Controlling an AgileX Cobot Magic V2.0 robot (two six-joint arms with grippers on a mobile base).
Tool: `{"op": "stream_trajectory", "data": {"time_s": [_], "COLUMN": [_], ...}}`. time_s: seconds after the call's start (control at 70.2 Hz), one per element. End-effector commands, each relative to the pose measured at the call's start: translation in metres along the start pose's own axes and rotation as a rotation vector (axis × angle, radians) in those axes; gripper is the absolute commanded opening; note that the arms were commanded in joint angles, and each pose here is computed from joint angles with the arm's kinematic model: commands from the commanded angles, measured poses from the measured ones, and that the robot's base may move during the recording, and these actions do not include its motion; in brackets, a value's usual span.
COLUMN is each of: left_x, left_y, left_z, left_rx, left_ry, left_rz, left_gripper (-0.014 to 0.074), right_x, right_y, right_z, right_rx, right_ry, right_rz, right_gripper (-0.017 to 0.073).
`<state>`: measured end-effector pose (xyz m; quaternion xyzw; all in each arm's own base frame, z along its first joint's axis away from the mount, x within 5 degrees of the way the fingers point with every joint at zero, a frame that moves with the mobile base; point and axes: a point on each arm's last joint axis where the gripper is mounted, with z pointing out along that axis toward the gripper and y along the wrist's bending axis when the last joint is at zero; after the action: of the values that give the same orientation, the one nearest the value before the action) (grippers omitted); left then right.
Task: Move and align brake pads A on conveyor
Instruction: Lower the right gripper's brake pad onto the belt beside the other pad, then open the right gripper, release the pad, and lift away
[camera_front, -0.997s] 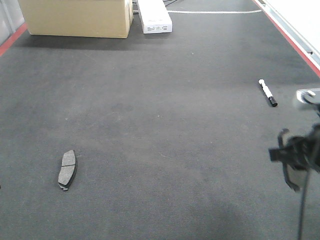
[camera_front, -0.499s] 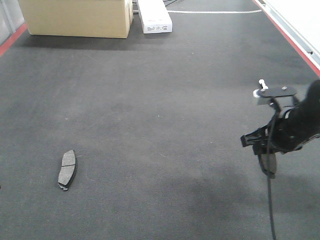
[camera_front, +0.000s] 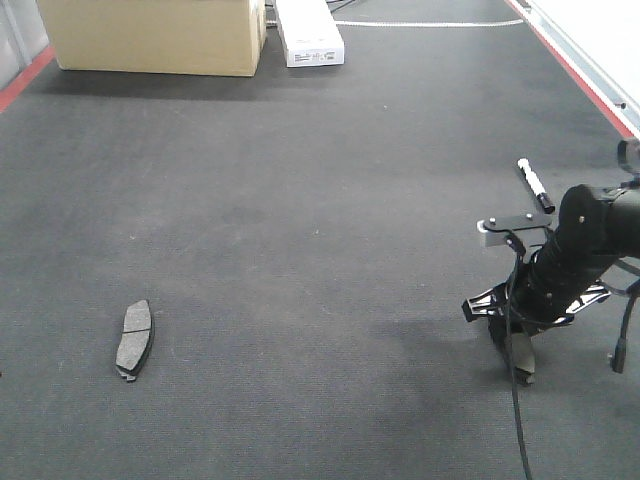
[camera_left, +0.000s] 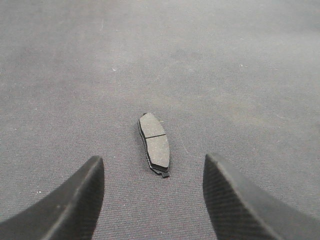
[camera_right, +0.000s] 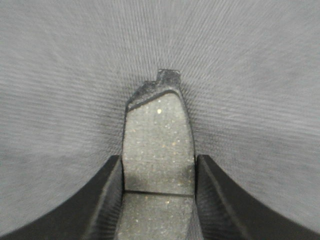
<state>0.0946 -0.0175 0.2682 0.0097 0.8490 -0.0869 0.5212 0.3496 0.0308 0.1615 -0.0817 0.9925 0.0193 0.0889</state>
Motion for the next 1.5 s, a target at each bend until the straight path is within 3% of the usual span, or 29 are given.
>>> {"op": "stream_trajectory", "data": {"time_s": [0.0, 0.185, 0.328, 0.456, 0.67, 0.826, 1.011, 1.225, 1.482], "left_x": [-0.014, -0.014, -0.014, -0.014, -0.014, -0.014, -0.014, -0.014, -0.014], "left_y": [-0.003, -0.003, -0.003, -0.003, -0.003, -0.003, -0.003, -0.003, -0.003], "left_z": [-0.004, -0.004, -0.004, -0.004, -0.004, -0.004, -0.004, -0.004, -0.004], "left_rx": [0.022, 0.022, 0.022, 0.022, 0.022, 0.022, 0.022, 0.022, 0.022], "left_ry": [-0.089, -0.089, -0.089, -0.089, -0.089, -0.089, -0.089, -0.089, -0.089], "left_rz": [-0.001, -0.001, -0.001, -0.001, -0.001, -0.001, -0.001, -0.001, -0.001], "left_gripper": [0.0406, 0.0406, 0.0406, 0.0406, 0.0406, 0.0406, 0.0406, 0.0406, 0.0406], "right_x": [-0.011, -0.011, -0.012, -0.012, -0.005, 0.021, 0.079, 0.159, 0.238], "right_y": [-0.001, -0.001, -0.001, -0.001, 0.001, 0.004, 0.010, 0.019, 0.025], "right_z": [-0.021, -0.020, -0.021, -0.030, -0.074, -0.113, -0.145, -0.178, -0.182], "right_rx": [0.007, 0.007, 0.007, 0.008, 0.021, 0.036, 0.054, 0.038, 0.054], "right_ry": [-0.102, -0.095, -0.110, -0.134, -0.256, -0.412, -0.612, -0.953, -1.253], "right_rz": [-0.002, 0.004, 0.051, 0.061, 0.052, 0.047, 0.037, 0.070, 0.054], "right_gripper": [0.0122, 0.0317, 0.0489, 0.0571, 0.0566, 0.0545, 0.0536, 0.0536, 0.0536]}}
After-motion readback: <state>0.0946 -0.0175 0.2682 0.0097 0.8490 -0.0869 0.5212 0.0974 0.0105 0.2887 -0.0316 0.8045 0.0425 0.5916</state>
